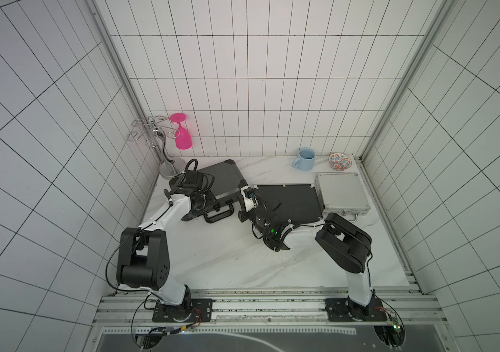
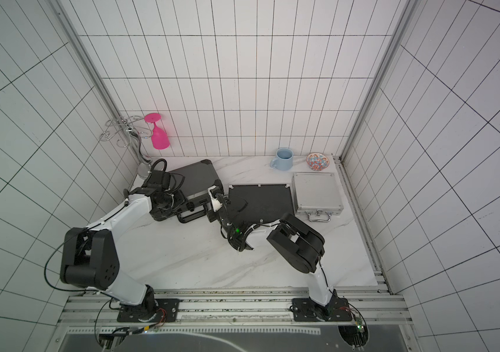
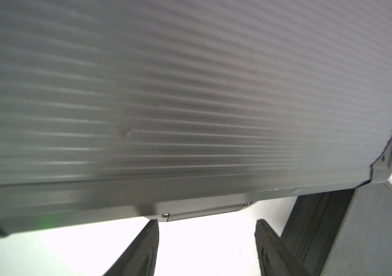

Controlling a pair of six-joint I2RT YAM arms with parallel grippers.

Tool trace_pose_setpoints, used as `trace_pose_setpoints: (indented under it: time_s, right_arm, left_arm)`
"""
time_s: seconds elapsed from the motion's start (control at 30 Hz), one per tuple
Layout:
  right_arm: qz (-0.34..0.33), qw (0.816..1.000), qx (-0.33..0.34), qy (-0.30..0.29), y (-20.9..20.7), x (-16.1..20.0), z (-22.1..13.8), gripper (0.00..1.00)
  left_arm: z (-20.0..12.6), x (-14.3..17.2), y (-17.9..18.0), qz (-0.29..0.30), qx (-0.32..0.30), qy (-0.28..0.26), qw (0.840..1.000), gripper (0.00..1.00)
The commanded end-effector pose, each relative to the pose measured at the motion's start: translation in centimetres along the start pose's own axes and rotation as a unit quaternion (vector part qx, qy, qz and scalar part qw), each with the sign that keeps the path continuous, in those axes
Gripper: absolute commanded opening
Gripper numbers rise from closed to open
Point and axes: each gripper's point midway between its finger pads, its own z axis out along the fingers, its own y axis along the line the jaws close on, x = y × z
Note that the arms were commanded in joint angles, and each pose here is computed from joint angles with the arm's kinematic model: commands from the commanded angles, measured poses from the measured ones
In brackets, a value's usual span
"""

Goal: Close the poker set cases
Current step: Fasten the fastener on the poker set case, then move the poker set case to the center of the board.

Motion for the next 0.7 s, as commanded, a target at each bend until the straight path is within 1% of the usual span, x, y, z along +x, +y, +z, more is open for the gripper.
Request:
trace_pose_setpoints:
  time_s: [0.0,0.03,0.13,0.2,0.27,0.3,0.4,0.5,0.67]
  right_arm:
    - [-0.012,0.998,-0.008,0.063,-0.6,2.4,0.3,0.17]
    - [-0.008,0.997,-0.011,0.078,-0.6,2.6,0.6,0.23]
    - [0.005,0.993,-0.014,0.12,-1.2,3.1,1.2,0.4]
    - [0.016,0.99,-0.006,0.143,-2.1,3.1,1.1,0.46]
    - [0.027,0.988,0.001,0.151,-3.2,2.6,0.4,0.54]
    - [0.032,0.988,0.009,0.151,-3.9,2.1,-0.1,0.69]
    - [0.04,0.988,0.044,0.145,-6.3,0.6,-1.9,0.71]
    - [0.055,0.987,0.078,0.131,-8.7,-1.2,-3.8,0.71]
    - [0.074,0.982,0.112,0.129,-12.2,-3.2,-5.3,0.72]
  left_arm:
    - [-1.9,-2.8,-1.8,0.069,-0.035,-0.067,0.995,0.65]
    - [-2.2,-3.1,-2.3,0.095,-0.048,-0.079,0.991,0.65]
    - [-1.6,-2.8,-3.5,0.153,-0.068,-0.079,0.983,0.62]
    - [-0.9,-2.1,-4.1,0.179,-0.069,-0.071,0.979,0.62]
    - [-0.6,-1.3,-4.6,0.201,-0.078,-0.071,0.974,0.62]
    - [-0.5,-0.8,-4.8,0.209,-0.082,-0.071,0.972,0.62]
    - [0.8,1.0,-5.2,0.234,-0.076,-0.056,0.968,0.62]
    - [2.6,3.0,-6.2,0.257,-0.048,-0.034,0.965,0.61]
    - [5.0,4.7,-7.0,0.272,-0.055,-0.027,0.96,0.62]
